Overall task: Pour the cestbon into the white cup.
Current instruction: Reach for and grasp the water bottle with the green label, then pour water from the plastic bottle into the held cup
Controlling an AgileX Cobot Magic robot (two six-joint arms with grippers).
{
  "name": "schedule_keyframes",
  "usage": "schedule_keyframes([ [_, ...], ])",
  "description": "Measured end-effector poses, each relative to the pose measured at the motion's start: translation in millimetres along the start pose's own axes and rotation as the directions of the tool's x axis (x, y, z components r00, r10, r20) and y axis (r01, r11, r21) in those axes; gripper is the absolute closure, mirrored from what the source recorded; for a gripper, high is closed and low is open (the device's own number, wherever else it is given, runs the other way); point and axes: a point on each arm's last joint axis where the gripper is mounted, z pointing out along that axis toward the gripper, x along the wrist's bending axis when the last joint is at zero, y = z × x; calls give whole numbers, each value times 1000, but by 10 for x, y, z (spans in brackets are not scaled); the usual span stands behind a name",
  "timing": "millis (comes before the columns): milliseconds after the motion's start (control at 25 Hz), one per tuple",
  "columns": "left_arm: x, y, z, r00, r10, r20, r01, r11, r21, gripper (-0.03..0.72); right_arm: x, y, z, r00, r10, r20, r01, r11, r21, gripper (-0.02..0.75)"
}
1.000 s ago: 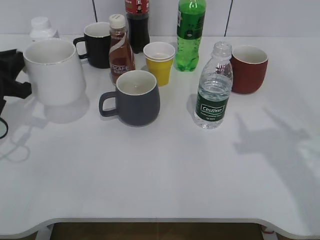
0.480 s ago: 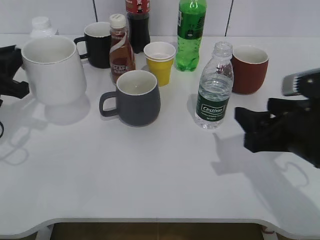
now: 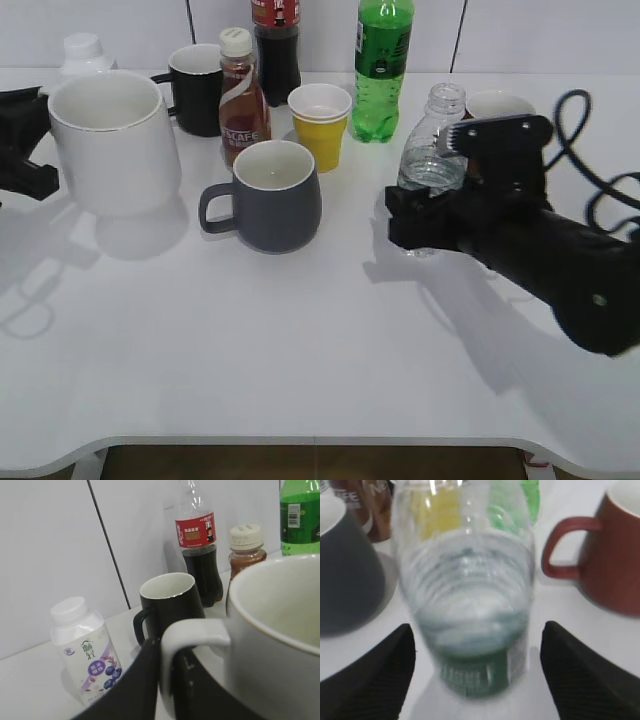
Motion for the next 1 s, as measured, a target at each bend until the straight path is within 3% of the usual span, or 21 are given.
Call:
schedule_keyframes([
  [120,-25,25,-18,1000,5,28,-5,1000,9,643,34,-17,251,1000,13,14,-13,1000,0,154],
  [240,-83,39,-32,996,-3,91,2,1000,15,643,57,-7,346,1000,11,10,-11,1000,-11,253],
  [360,-145,45,-34,990,-11,141,8,1000,22,643,75,-1,345,999,-39,-9,39,999,-11,267],
  [600,-463,28,10,968,-7,251,-17,996,93,643,221,234,198,945,-288,-153,283,958,-54,267],
  [800,-714,15,23,952,-27,305,-23,987,158,643,335,567,132,812,-535,-234,534,842,-73,267],
  [1000,-729,-15,21,954,-34,297,-26,980,196,643,527,833,183,586,-770,-252,767,627,-136,267],
])
